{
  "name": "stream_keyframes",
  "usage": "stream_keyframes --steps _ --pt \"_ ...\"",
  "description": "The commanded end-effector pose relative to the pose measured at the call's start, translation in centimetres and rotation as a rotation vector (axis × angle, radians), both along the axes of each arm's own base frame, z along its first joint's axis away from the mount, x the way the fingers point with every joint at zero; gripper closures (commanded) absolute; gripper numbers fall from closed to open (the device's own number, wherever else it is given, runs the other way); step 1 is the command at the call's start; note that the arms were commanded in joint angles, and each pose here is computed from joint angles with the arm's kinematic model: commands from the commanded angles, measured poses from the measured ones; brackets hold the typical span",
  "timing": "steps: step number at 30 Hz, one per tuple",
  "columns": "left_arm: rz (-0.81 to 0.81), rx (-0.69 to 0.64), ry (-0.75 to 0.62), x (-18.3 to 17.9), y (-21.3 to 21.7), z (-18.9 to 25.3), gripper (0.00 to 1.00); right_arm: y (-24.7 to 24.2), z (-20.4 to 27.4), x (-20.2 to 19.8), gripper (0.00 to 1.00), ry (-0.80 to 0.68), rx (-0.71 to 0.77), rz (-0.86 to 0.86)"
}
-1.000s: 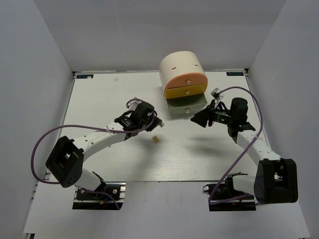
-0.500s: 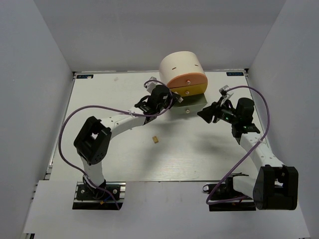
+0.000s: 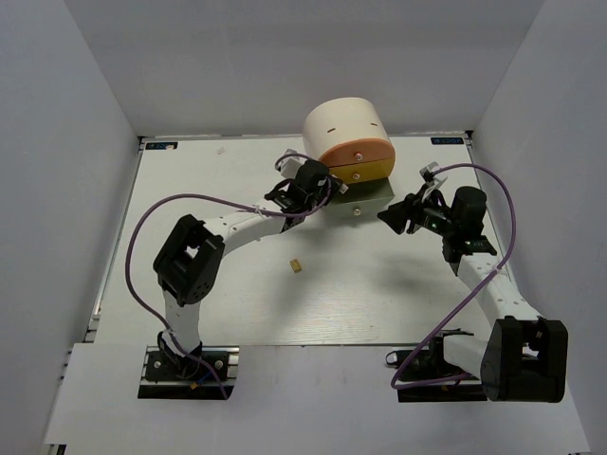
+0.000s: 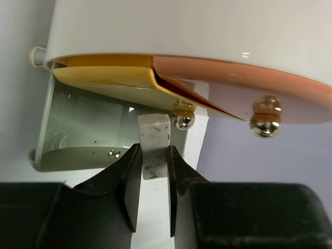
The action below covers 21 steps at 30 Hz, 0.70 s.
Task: Sort the stationery into containers
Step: Place the stationery in the drawer.
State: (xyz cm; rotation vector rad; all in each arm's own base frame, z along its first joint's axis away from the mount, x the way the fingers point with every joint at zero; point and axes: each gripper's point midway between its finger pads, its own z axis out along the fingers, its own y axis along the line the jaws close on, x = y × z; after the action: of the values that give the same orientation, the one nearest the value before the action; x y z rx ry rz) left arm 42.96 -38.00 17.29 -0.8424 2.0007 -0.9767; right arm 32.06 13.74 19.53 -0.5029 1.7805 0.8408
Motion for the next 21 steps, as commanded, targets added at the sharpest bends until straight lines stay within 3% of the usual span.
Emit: stream_keyframes --steps 1,6,11,14,18,19,21 --pt "0.026 -0.013 -0.011 0.5 -0.2 1.4 0.7 -0.2 1.0 0.1 0.46 -0.047 -0.007 -0.003" --pt "0.026 -0.026 -0.024 0.7 -0.4 2.3 0.5 0.0 0.8 -0.3 0.46 -0.043 -0.011 0.027" --pt "0.018 -0.024 -0.015 -0.1 0.1 2.2 0.42 0.7 1.0 -1.2 0.43 -0.064 -0.016 0.1" --pt "0.009 -0.044 -0.031 -0.4 0.2 3.4 0.42 1.5 0.9 -2.4 0.43 -0.09 -0.027 0.196" --pt "-0.059 -0.007 -0.101 -2.6 1.2 7.0 0.53 3.2 1.1 -5.5 0.4 -0.191 -0.046 0.446" --pt "-0.068 0.006 -0.115 -3.2 1.8 7.5 0.62 3.6 0.4 -6.2 0.4 -0.269 -0.101 0.51" --pt "-0.093 0.04 -0.102 -5.4 3.6 5.9 0.76 4.4 -0.3 -7.6 0.42 -0.261 -0.097 0.594"
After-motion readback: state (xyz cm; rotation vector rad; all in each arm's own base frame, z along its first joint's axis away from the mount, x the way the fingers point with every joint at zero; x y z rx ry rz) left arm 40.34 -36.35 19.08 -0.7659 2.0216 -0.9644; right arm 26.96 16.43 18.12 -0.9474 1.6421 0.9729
